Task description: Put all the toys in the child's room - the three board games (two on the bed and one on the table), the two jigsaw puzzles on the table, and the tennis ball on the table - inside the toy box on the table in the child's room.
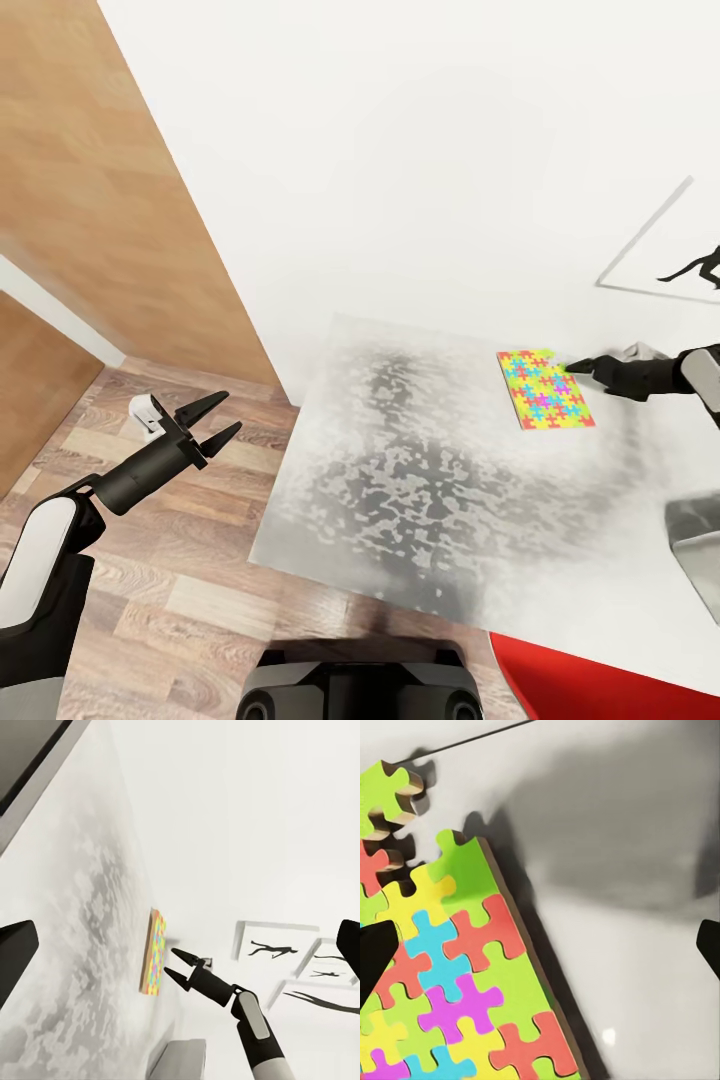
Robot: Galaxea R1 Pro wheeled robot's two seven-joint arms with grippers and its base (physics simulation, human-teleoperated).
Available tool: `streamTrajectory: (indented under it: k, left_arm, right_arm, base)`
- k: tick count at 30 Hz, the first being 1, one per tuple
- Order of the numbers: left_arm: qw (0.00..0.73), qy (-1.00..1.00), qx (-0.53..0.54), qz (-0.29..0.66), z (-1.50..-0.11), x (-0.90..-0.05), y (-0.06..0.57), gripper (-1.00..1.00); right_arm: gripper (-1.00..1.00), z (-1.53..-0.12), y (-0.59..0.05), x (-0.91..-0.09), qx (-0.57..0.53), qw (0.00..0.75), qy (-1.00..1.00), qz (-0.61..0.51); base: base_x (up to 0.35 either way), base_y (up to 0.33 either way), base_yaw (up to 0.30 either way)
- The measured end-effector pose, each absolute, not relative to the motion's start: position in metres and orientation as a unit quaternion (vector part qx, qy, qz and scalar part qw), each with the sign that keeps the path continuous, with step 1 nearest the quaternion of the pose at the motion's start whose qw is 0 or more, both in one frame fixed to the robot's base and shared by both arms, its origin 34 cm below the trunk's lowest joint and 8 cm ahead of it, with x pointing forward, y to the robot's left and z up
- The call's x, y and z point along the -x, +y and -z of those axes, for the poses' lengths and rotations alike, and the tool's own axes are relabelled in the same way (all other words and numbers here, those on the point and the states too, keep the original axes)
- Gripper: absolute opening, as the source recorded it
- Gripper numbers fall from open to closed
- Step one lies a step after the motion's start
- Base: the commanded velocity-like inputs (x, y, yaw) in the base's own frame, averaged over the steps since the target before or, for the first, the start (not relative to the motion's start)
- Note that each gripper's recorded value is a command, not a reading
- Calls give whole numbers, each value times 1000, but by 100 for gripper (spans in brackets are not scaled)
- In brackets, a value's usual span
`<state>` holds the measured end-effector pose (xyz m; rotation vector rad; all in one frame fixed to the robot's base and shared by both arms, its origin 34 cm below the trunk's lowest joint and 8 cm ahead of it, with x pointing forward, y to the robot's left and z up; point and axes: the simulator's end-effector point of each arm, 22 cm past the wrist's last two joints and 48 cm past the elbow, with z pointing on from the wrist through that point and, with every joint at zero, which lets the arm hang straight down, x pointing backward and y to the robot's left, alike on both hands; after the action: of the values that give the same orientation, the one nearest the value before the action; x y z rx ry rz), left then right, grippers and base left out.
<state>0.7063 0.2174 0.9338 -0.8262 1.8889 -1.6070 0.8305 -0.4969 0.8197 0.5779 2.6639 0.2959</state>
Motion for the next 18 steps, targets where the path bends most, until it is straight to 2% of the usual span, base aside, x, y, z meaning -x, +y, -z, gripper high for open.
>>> streamTrajectory:
  k: [9,18]
  left_arm:
    - [261,698,306,593,-933,-706,218,100]
    - [261,698,306,593,-933,-706,217,100]
  right_arm:
    - [100,-819,-494,-831,-205,197,953,-108]
    - [100,-817,-489,-832,-202,196,953,-111]
  base:
    - [-3,0,13]
    - [-1,0,138]
